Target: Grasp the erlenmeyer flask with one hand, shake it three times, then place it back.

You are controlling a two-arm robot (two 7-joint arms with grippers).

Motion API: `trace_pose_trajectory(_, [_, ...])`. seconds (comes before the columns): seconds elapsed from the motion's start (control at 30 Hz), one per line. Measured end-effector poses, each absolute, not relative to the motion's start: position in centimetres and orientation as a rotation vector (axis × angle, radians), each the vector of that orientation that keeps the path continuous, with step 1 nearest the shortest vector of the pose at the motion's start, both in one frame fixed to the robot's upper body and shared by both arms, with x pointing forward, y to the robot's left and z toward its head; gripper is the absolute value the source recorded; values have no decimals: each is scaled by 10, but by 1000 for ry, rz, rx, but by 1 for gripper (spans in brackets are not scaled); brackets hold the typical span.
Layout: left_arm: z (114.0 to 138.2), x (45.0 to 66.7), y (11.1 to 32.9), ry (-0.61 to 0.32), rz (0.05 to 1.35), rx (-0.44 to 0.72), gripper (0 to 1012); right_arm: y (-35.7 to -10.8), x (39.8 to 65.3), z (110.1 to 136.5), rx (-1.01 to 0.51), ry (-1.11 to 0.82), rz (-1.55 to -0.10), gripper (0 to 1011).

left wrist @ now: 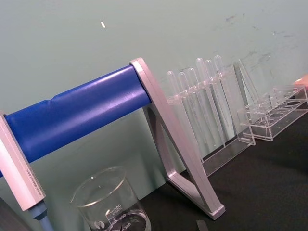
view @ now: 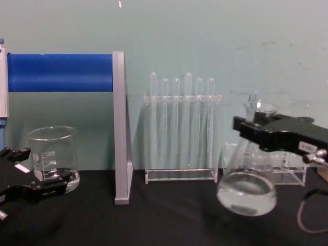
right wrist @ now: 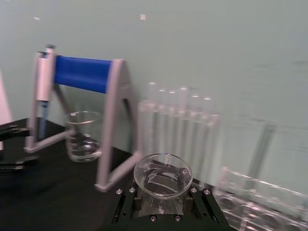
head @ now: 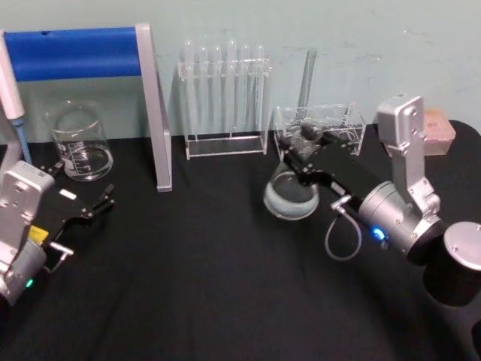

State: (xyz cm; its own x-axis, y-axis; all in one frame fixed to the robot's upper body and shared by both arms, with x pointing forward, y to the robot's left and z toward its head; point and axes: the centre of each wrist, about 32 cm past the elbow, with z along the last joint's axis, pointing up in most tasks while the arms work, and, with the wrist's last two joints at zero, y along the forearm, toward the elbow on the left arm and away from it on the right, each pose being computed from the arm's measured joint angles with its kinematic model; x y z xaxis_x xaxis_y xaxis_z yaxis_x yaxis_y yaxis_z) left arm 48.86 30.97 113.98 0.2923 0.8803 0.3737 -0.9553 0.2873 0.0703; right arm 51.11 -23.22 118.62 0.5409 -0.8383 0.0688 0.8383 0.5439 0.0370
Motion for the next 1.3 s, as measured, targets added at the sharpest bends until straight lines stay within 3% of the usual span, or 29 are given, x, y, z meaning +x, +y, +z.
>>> trace_pose_trajectory(0.53, [1140, 489, 310, -285, 1248, 304, 1001, -201, 477, 1185, 6, -45, -785, 449])
trace_pose_trajectory(1.3, [1140, 489, 310, -285, 1248, 304, 1001, -195, 459, 1184, -12, -45, -659, 449])
